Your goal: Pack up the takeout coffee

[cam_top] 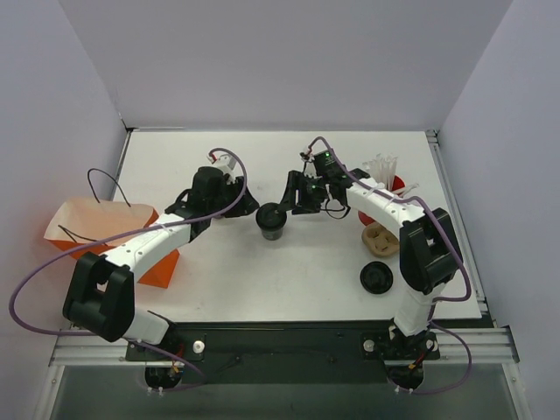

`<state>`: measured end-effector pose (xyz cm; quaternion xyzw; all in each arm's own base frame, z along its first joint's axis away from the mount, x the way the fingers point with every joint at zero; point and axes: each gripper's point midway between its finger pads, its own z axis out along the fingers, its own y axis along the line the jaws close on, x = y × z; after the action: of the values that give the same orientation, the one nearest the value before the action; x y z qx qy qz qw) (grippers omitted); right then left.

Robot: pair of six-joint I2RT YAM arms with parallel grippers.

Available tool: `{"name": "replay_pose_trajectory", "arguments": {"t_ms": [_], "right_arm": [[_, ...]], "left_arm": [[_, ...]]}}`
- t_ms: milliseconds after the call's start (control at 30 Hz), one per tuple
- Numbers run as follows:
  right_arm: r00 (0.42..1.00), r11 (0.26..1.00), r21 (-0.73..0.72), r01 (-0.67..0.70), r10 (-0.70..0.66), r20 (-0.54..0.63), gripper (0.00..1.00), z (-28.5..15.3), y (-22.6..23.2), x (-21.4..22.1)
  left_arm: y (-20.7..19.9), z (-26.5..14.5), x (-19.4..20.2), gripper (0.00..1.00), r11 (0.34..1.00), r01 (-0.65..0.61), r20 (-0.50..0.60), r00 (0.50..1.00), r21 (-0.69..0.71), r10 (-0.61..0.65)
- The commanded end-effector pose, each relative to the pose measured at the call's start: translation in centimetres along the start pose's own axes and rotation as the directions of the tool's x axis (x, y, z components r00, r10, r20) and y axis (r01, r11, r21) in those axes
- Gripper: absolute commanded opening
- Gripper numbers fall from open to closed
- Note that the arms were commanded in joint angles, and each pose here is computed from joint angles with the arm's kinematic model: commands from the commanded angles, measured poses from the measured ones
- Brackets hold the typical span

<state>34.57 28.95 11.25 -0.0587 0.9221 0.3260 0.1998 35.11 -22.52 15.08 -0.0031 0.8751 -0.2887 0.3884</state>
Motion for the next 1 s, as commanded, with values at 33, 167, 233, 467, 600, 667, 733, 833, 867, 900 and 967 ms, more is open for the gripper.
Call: {"name": "replay_pose_trajectory", "arguments": {"t_ms": [33, 167, 233, 467, 600, 667, 733, 833, 867, 900, 967], "right_arm": [[1.0, 1.0, -0.014, 0.004, -0.004, 0.027, 0.47, -1.8, 0.5, -0.5], [1.0, 1.0, -0.023, 0.0, 0.0, 0.013, 0.47, -1.4, 0.2, -0.2], [1.0, 1.0, -0.027, -0.003, 0.003, 0.014, 0.47, -1.3, 0.1, -0.1], [1.0, 0.999, -0.033, -0.001, 0.002, 0.013, 0.45, -1.1, -0.2, 0.1], [1.0, 0.999, -0.036, -0.005, 0.005, 0.004, 0.45, -1.0, -0.4, 0.4], [1.0, 0.999, -0.044, -0.002, 0.002, 0.011, 0.45, -1.2, -0.2, 0.3], [1.0, 0.999, -0.041, -0.003, 0.003, 0.016, 0.45, -1.3, -0.3, 0.2], [1.0, 0.999, -0.044, -0.007, 0.008, 0.016, 0.45, -1.4, -0.4, 0.1], [1.0, 0.999, -0.044, -0.005, 0.006, 0.016, 0.45, -1.4, -0.5, 0.1], [1.0, 0.999, -0.043, -0.006, 0.007, 0.017, 0.45, -1.5, -0.5, 0.1], [1.0, 0.998, -0.055, -0.011, 0.012, 0.022, 0.45, -1.6, -0.4, 0.1]], "left_arm": [[-2.4, 0.6, -0.8, 0.52, 0.994, -0.045, 0.011, 0.999, 0.102, 0.044], [-2.8, 1.2, 0.3, 0.52, 0.99, -0.065, -0.024, 0.997, 0.122, 0.068], [-3.4, 1.4, 0.3, 0.53, 0.986, -0.079, -0.01, 0.997, 0.147, 0.081], [-2.7, 2.1, 1.9, 0.6, 0.986, -0.075, -0.049, 0.995, 0.15, 0.084], [-1.9, 2.9, 2.7, 0.61, 0.989, -0.077, -0.074, 0.993, 0.122, 0.087], [-1.2, 3.4, 3.3, 0.61, 0.992, -0.072, -0.096, 0.992, 0.105, 0.082], [-0.7, 3.8, 3.9, 0.6, 0.994, -0.07, -0.113, 0.99, 0.09, 0.08], [-0.3, 4.1, 4.5, 0.59, 0.994, -0.071, -0.127, 0.989, 0.079, 0.081], [-0.1, 4.2, 4.7, 0.59, 0.995, -0.072, -0.129, 0.988, 0.07, 0.08], [-0.1, 4.2, 4.8, 0.58, 0.995, -0.075, -0.128, 0.988, 0.065, 0.082], [0.1, 4.2, 5.3, 0.58, 0.995, -0.077, -0.137, 0.987, 0.058, 0.084]]}}
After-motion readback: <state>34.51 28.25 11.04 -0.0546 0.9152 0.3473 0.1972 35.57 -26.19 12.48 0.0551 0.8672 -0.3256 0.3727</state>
